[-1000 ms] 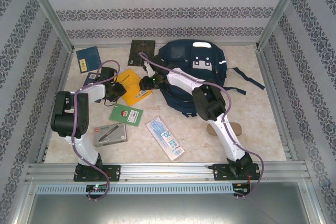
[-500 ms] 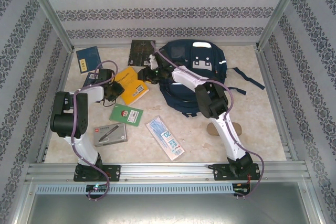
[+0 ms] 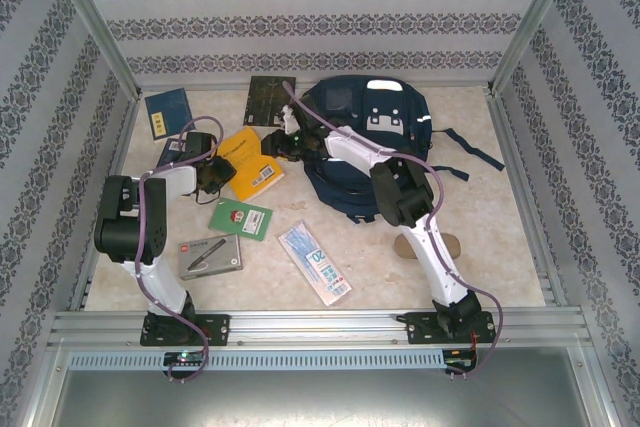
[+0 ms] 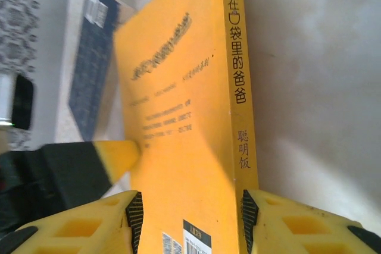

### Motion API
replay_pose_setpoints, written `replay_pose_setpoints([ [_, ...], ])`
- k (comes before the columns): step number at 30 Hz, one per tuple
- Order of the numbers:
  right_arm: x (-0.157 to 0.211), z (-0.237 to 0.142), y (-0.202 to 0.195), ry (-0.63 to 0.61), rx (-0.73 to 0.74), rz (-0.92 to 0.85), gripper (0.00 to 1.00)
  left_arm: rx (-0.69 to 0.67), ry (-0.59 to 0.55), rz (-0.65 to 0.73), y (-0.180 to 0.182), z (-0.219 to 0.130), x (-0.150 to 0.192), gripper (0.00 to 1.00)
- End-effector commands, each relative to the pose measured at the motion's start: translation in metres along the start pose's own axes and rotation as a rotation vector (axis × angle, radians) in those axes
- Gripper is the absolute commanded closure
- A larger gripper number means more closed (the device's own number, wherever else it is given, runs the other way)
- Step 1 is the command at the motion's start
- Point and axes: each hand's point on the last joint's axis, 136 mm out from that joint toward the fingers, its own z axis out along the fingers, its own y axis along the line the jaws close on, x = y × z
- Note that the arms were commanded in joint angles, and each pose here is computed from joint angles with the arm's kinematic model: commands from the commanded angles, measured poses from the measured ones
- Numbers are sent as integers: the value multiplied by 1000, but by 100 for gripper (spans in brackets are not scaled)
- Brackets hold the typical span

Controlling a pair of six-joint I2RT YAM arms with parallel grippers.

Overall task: Pack the student bag
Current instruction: Pick up the book from the top-left of the table.

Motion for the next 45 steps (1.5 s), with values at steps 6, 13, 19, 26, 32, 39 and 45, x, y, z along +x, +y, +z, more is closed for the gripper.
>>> replay_pose_setpoints([
  [6,50,7,6,79,202,-180,48,-19,208,128,6,22,36,73],
  [13,32,1,-6,17,335,-283,47,-22,230,140,9,23,40,74],
  [19,34,6,-39,31,489,-264,45,-27,238,136,11,19,44,74],
  [26,35,2,-49,10,586,-266,41,-37,248,135,13,18,46,74],
  [32,46,16,-58,71,503,-163,37,-28,260,128,13,22,48,74],
  [39,72,39,-22,196,249,-88,34,19,283,87,8,28,54,74],
  [45,72,36,43,189,-8,-49,39,58,298,61,3,29,59,74],
])
